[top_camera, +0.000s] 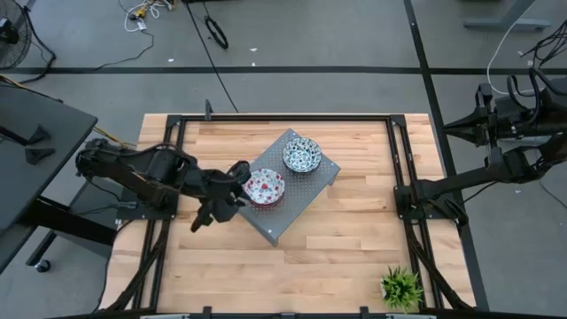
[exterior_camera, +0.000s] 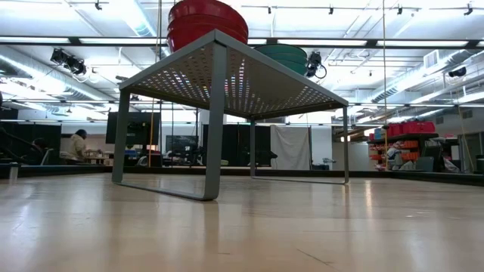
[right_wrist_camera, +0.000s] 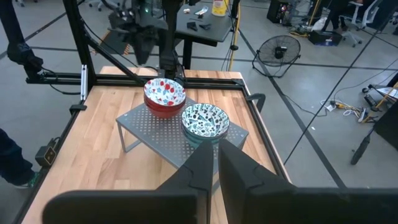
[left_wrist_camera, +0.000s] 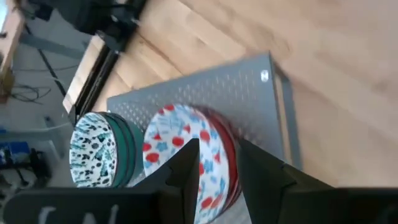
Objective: Pick & Place Mini bowls
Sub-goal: Stack the red patterned bowl on top of the red patterned bowls on the shelf
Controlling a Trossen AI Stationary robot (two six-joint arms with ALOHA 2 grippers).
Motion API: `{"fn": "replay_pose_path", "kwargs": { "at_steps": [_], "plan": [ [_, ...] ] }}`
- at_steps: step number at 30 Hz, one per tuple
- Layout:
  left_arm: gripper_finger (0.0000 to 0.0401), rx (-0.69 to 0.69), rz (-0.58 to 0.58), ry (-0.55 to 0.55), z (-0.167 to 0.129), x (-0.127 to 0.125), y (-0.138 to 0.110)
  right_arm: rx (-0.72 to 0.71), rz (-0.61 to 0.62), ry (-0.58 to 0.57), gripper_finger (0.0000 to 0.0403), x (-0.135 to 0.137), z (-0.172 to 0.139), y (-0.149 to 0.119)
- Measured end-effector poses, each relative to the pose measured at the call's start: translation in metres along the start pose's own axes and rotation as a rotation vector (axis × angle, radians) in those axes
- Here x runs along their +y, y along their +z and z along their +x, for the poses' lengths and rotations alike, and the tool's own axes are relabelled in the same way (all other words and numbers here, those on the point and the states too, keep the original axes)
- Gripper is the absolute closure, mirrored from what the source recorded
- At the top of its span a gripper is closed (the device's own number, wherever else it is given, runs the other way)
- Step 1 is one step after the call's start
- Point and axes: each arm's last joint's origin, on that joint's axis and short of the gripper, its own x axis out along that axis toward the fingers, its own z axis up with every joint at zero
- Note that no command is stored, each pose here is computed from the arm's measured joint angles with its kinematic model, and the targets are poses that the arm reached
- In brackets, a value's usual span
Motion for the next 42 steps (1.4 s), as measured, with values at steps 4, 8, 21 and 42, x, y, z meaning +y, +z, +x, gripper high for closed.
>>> {"fn": "replay_pose_path", "kwargs": {
  "at_steps": [4,8,21,42],
  "plan": [
    [0.0310,-0.055,-0.220,0.061,-0.005,0.000,0.011,0.000,0.000,0.000,0.0376,0.000,0.000,0.000],
    [0.0343,-0.139,-0.477,0.091,-0.006,0.004,0.019,0.000,0.000,0.000,0.0376,0.000,0.000,0.000],
    [0.0397,-0.270,-0.858,0.218,0.003,0.010,0.032,0.000,0.000,0.000,0.0376,0.000,0.000,0.000],
    [0.0400,-0.191,-0.999,0.416,0.026,-0.003,0.049,0.000,0.000,0.000,0.0376,0.000,0.000,0.000]
  ]
}}
